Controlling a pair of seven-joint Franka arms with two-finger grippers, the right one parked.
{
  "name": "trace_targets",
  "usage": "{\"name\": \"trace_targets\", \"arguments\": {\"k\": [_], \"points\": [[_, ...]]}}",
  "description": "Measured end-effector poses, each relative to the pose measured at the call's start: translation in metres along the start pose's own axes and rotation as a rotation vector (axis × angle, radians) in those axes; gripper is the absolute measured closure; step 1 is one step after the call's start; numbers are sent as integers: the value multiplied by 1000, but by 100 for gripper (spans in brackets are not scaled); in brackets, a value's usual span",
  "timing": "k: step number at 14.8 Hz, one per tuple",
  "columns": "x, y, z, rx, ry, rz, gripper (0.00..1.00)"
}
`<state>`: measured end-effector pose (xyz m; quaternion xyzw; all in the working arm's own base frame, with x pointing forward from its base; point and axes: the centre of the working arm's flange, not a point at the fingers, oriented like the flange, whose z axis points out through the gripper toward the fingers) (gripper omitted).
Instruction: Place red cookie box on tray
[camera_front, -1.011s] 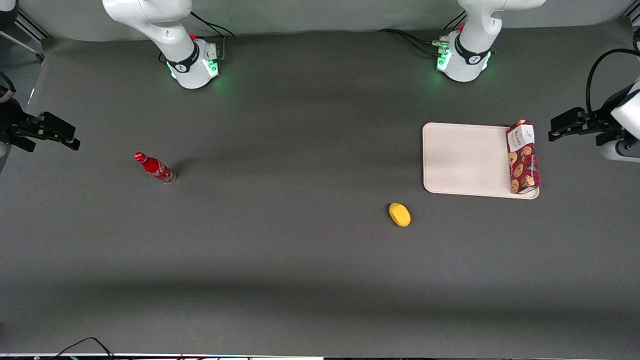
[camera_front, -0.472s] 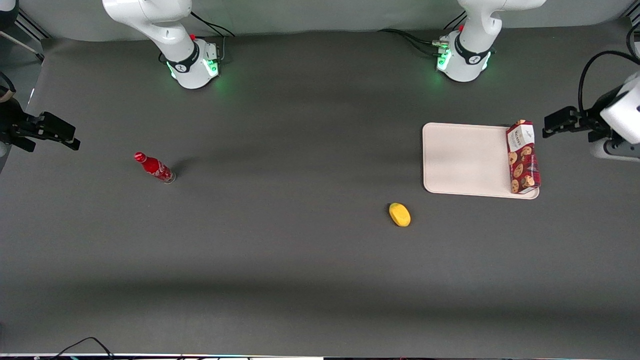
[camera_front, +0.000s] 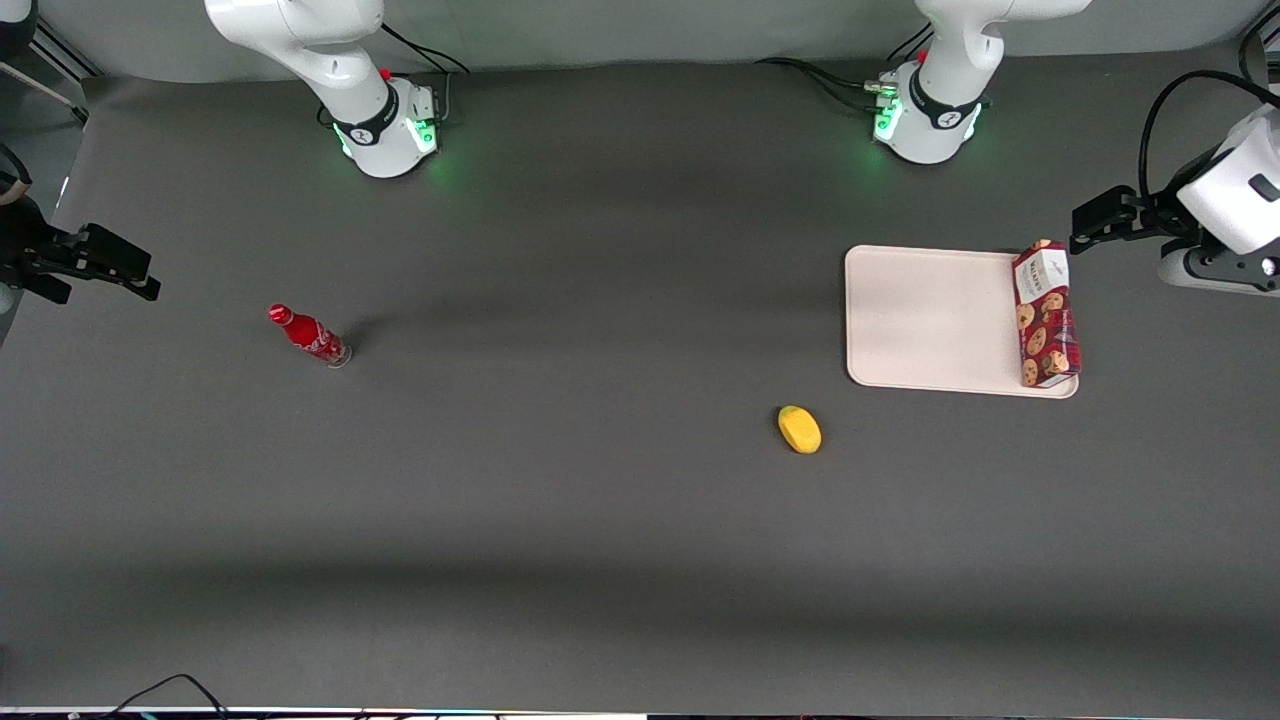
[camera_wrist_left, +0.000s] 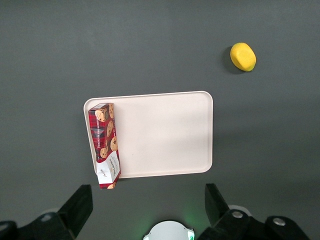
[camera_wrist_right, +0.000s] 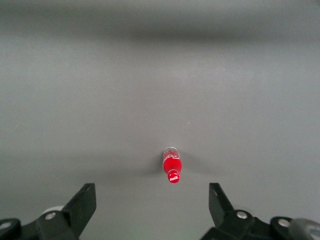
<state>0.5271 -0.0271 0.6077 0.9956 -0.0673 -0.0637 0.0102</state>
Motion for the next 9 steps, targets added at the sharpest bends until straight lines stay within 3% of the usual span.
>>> {"name": "trace_targets", "arguments": {"k": [9], "points": [[1,-2,-6,3,25,-7,0]]}}
